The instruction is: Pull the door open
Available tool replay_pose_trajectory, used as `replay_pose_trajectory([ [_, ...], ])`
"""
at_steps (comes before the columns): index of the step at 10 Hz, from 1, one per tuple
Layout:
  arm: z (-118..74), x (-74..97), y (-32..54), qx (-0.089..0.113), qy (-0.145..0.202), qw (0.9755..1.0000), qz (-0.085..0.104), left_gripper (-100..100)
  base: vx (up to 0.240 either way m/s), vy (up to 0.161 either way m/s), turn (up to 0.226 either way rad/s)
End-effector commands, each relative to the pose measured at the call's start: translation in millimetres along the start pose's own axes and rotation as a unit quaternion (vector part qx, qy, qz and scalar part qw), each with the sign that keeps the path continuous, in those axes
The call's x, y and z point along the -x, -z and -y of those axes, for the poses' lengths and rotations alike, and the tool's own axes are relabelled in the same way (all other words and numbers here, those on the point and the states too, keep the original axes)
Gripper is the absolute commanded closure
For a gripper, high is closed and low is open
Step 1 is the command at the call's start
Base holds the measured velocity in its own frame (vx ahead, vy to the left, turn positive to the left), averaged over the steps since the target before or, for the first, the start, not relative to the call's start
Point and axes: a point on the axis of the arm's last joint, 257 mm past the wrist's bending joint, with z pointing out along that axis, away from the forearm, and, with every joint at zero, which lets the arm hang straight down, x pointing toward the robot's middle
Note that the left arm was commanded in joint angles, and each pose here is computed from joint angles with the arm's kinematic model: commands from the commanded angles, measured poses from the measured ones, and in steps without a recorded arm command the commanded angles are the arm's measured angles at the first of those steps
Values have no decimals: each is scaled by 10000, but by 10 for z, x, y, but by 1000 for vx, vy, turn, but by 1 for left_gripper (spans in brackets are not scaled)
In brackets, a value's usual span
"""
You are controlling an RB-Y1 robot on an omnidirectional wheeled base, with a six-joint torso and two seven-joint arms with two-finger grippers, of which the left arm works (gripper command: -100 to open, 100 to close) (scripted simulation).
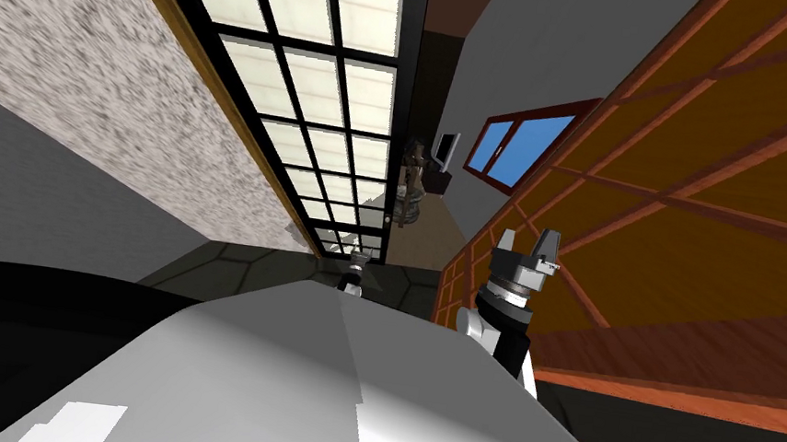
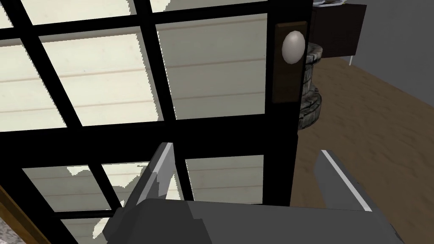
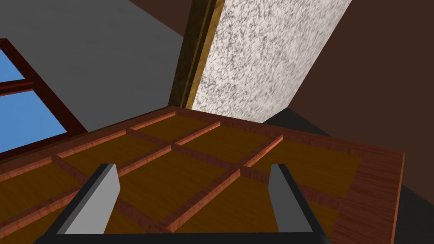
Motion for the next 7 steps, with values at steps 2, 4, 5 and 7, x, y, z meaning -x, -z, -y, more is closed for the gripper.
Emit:
replay_pose_trajectory([
  [2,252,32,-30,-36,-206,9998,3,-100,-114,52,-71],
  [4,437,56,-52,-67,-356,9993,5,-100,-66,20,-65],
  [5,510,62,-62,-83,-410,9991,4,-100,-42,19,-57],
  [7,726,74,-91,-130,-570,9983,2,-100,-21,18,-68],
])
